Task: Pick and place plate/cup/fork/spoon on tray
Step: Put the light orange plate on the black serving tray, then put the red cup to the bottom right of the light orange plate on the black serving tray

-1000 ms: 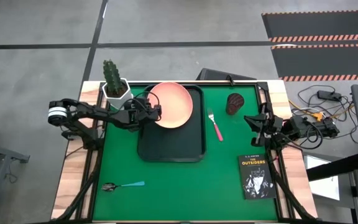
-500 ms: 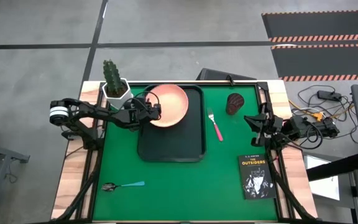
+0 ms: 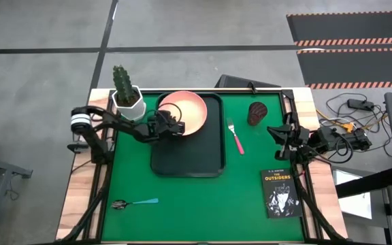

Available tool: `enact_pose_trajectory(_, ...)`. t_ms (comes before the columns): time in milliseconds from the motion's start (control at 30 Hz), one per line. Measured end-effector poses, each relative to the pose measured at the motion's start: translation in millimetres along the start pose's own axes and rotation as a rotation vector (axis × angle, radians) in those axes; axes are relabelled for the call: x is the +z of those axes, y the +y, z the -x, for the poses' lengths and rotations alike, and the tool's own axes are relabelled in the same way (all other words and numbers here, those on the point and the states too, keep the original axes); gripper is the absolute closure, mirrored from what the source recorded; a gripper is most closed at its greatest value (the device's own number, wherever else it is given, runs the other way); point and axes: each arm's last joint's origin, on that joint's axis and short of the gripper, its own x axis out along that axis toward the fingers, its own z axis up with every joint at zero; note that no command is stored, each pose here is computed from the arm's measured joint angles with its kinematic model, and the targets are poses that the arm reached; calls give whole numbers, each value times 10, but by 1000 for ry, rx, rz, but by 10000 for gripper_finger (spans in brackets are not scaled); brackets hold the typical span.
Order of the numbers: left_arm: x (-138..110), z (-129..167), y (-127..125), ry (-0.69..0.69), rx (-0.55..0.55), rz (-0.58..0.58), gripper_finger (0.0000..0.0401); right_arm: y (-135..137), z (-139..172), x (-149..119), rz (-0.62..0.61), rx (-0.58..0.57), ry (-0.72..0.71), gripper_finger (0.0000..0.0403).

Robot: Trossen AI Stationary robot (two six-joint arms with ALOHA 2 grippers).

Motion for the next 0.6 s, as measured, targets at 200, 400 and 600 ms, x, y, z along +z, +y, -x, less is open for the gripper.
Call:
enact_pose_trajectory(200,-16,-50,-63,16,-12,-3,354,0,0,-1,0,0,1,394)
enact_pose_trajectory(400,58,6,-66,4,-31,10,354,1,0,-3,0,1,3,394)
enact_pose_trajectory(600,187,133,-102,-13,-90,-3,354,0,0,0,-18,0,0,394)
